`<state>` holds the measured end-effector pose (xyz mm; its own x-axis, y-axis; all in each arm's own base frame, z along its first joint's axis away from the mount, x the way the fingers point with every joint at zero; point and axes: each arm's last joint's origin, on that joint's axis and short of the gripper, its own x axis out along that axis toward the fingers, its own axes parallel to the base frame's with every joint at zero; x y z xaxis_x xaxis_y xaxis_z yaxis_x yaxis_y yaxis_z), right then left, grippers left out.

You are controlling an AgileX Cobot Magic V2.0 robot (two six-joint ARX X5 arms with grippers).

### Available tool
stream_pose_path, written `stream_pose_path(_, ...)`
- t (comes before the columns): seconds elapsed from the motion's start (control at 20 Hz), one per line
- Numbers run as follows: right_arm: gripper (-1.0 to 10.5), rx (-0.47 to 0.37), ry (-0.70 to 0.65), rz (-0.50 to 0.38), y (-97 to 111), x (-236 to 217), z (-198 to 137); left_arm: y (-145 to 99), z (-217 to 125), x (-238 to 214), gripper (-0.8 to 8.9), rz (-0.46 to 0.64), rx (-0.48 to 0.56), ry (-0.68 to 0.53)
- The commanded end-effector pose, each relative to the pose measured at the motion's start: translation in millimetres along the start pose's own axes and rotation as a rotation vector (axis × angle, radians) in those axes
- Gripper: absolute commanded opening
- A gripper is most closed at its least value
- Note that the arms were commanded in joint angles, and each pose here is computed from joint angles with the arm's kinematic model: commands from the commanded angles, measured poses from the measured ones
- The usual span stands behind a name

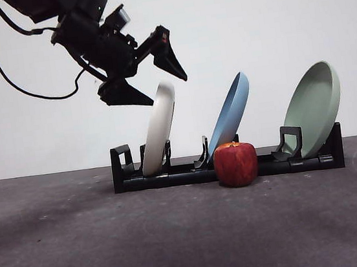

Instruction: Take the yellow plate from the plate rack,put the plate on the table,take the apple from the table,put the apple in the plate

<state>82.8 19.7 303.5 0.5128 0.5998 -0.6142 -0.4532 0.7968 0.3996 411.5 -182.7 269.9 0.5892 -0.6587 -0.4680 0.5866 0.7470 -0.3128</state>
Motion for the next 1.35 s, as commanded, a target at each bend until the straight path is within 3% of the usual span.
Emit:
stream_pose_path(0.05, 6.6, 0.002, -0.004, 0.002, -1, 1, 3, -1, 0, 4, 3.71, -0.005, 0.024, -0.014)
stream_pose_path(0.3, 6.6, 0.008, 0.005, 0.003, -2, 3, 4, 1, -11, 16, 3.3, -0.01, 0.008, 0.034)
stream_pose_path(0.55, 6.6, 0.008, 0.005, 0.003, -2, 3, 4, -2, -10, 17, -0.12, -0.022, 0.034, 0.019)
stream_pose_path(1.0, 6.6, 0.008, 0.005, 0.003, -2, 3, 4, -6, 1, -1, -0.08, -0.064, 0.035, 0.007)
stream_pose_path(1.35, 6.6, 0.008, 0.005, 0.003, -2, 3, 4, -40, 39, -74, -0.08, -0.068, 0.13, -0.104)
